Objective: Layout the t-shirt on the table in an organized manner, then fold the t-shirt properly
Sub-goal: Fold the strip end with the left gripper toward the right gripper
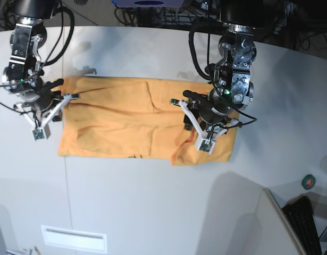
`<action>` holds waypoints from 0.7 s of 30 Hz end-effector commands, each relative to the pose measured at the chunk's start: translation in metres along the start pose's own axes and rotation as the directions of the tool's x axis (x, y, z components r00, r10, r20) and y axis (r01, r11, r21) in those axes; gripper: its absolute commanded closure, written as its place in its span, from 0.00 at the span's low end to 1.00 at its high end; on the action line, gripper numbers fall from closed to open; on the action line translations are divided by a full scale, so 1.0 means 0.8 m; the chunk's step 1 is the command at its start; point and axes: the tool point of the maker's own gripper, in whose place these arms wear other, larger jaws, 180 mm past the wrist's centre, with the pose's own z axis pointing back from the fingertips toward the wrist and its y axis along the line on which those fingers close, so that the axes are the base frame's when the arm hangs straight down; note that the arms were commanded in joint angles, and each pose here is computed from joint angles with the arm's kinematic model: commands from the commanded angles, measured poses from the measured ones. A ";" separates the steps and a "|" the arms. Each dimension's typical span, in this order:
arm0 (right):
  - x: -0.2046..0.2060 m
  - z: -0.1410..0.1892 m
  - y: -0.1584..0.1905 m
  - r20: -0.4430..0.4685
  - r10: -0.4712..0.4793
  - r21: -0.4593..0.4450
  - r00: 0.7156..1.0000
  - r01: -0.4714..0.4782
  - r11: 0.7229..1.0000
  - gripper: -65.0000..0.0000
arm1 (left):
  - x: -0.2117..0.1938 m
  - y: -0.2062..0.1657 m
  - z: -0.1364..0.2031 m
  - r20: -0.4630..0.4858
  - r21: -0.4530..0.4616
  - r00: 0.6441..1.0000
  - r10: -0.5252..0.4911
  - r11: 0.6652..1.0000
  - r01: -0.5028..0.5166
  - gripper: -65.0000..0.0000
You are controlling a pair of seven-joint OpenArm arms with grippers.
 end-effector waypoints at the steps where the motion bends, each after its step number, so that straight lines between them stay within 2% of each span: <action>1: 0.022 0.003 -0.004 0.055 0.004 -0.001 0.998 -0.004 1.000 1.00 | 0.020 -0.001 0.002 0.049 -0.001 0.999 0.000 1.000 0.000 0.59; 4: 0.022 0.003 -0.004 0.055 0.004 -0.001 0.998 -0.004 1.000 1.00 | 0.019 -0.001 0.002 0.048 -0.003 0.999 0.000 1.000 0.001 0.37; 6: 0.022 0.003 -0.004 0.055 0.004 -0.001 0.998 -0.004 1.000 1.00 | 0.019 -0.019 0.000 0.046 -0.034 0.999 -0.029 0.999 0.031 0.28; 10: 0.022 0.003 -0.004 0.055 0.004 -0.001 0.998 -0.004 1.000 1.00 | 0.019 -0.073 0.000 0.050 -0.123 0.993 -0.109 0.986 0.114 0.26; 12: 0.023 0.003 -0.004 0.059 0.005 -0.002 0.998 -0.005 1.000 1.00 | 0.024 -0.078 0.004 0.066 -0.128 0.991 -0.113 0.984 0.121 0.27; 14: 0.022 0.004 -0.005 0.058 0.004 -0.003 0.998 -0.004 1.000 1.00 | 0.033 -0.064 0.013 0.091 -0.099 0.991 -0.094 0.990 0.103 0.27; 16: 0.020 0.004 -0.004 0.055 0.004 -0.003 0.998 -0.004 1.000 1.00 | 0.035 -0.038 0.023 0.105 -0.050 0.993 -0.059 0.997 0.064 0.32; 17: 0.019 0.004 -0.005 0.053 0.005 -0.004 0.999 -0.005 1.000 1.00 | 0.036 -0.021 0.027 0.112 -0.018 0.993 -0.038 0.999 0.040 0.39; 19: 0.020 0.004 -0.005 0.055 0.005 -0.004 0.998 -0.005 1.000 1.00 | 0.030 0.015 0.032 0.108 0.043 0.994 0.008 0.999 -0.013 0.58; 21: 0.020 0.003 -0.002 0.054 0.008 0.001 0.998 -0.008 1.000 1.00 | 0.018 0.049 0.032 0.090 0.097 0.994 0.058 0.993 -0.067 0.86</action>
